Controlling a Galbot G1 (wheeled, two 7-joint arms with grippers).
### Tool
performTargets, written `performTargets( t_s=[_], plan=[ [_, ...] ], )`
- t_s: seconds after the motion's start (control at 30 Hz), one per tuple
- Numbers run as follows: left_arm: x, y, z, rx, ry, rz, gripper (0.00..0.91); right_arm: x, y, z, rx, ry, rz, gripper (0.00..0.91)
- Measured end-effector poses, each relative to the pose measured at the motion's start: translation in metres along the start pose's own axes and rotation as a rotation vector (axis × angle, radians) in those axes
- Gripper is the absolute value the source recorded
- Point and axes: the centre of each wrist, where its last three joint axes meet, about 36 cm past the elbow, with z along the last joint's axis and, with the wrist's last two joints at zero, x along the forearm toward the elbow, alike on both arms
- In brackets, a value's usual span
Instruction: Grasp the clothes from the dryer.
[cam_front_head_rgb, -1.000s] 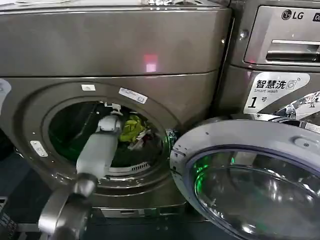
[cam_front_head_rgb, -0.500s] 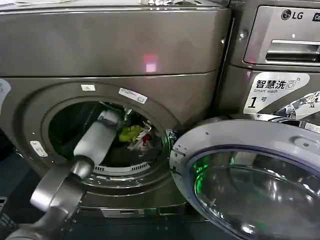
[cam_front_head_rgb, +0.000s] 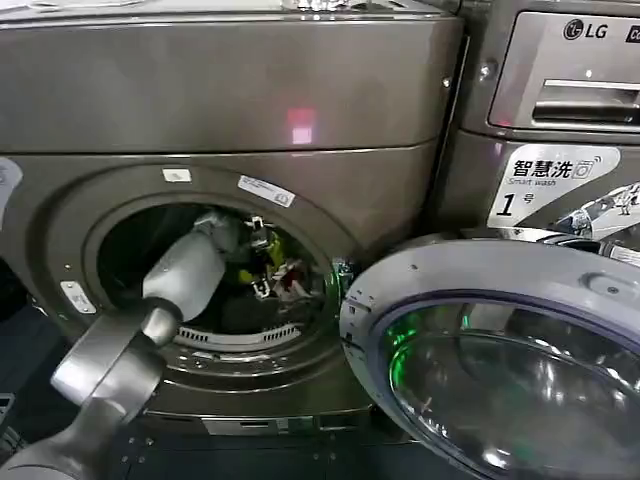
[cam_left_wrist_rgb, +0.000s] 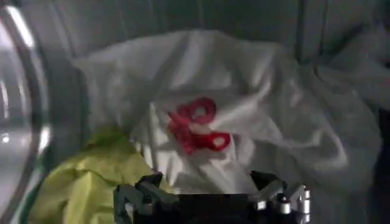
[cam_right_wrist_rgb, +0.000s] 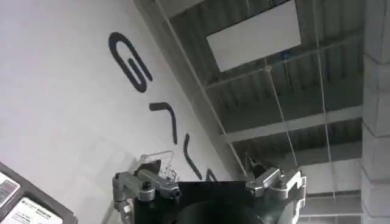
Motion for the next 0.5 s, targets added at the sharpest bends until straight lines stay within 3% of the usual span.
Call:
performTargets(
  t_s=[0.5],
  plan=[
    [-0.031,-0.018,0.001,-0.027,0.053,0.061,0.907,0.001,0.004,0.003,-0.002,0.003,-0.006,0.907]
  ],
)
